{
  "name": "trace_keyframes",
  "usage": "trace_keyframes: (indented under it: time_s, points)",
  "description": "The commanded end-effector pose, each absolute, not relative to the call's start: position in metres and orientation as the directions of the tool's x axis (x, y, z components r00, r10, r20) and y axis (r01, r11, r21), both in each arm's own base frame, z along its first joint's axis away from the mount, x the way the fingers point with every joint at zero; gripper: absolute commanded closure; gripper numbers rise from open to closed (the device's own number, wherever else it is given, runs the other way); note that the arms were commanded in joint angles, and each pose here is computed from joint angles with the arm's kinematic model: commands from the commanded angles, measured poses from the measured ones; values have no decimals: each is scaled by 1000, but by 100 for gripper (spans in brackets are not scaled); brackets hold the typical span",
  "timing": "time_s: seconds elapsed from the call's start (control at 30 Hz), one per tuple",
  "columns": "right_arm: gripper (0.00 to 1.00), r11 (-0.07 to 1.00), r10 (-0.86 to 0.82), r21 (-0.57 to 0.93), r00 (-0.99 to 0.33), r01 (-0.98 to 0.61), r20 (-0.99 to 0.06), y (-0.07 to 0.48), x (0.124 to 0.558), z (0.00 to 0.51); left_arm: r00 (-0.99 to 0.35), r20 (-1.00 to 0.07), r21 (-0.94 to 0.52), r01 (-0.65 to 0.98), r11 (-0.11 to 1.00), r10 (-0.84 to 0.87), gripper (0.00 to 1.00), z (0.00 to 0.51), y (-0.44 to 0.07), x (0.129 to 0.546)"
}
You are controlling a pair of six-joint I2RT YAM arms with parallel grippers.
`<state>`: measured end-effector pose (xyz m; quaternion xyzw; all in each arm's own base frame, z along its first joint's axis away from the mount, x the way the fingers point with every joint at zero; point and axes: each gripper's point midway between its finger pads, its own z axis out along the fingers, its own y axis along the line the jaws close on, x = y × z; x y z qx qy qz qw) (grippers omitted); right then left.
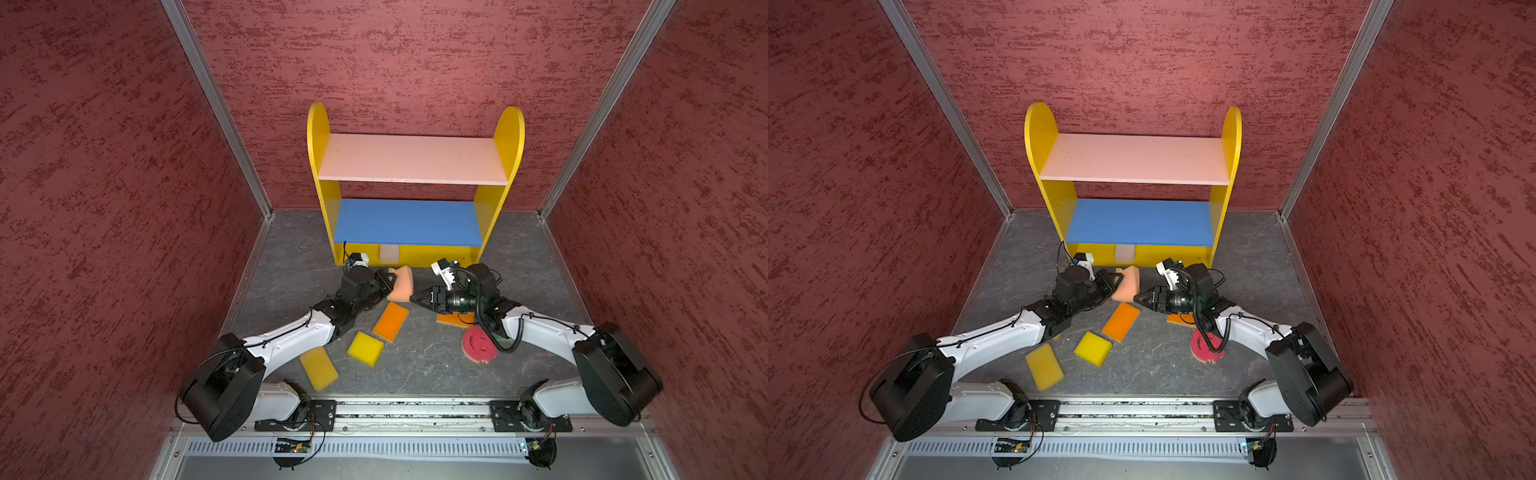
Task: Place and organize the cleaning sponges onto the shelf
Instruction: 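Open and withdraw the left gripper while the right holds the pink sponge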
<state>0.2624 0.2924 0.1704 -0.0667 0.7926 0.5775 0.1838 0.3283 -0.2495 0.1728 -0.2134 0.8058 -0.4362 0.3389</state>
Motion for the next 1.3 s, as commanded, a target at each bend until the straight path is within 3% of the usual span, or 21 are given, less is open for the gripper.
trace_keyframes:
  time_s: [0.0,0.43,0.53,0.6,0.73,0.83,0.9,0.97,1.0,1.27]
  points:
    - [44,291,206,899,-896,-327,-393,292,275,195,-648,-382,-844,-47,535,-659,93,184,-244,334]
    - [44,252,185,918,-916,-306,-356,324,275,186,-628,-384,-841,-64,537,-677,92,183,-240,337]
    - [53,252,198,921,-916,-296,-349,326,276,183,-626,-388,-837,-68,544,-676,92,182,-239,338]
    - [67,257,214,922,-914,-289,-346,325,277,182,-627,-388,-837,-66,543,-675,92,182,-239,337]
    - [70,267,236,919,-905,-290,-354,324,282,184,-630,-389,-837,-64,544,-672,92,181,-240,337]
    - [80,253,244,920,-901,-299,-360,326,285,189,-635,-386,-837,-65,544,-670,91,179,-241,337]
    - [88,252,247,921,-900,-298,-359,325,285,189,-636,-385,-835,-69,546,-669,81,178,-240,337]
    - [91,275,248,915,-898,-294,-363,323,286,186,-630,-386,-834,-74,547,-674,58,178,-236,337]
    - [91,292,248,912,-898,-289,-364,320,287,183,-624,-385,-834,-78,545,-679,52,178,-233,336]
    - [92,459,271,865,-895,-204,-355,274,317,143,-528,-450,-793,-136,594,-721,35,187,-182,326]
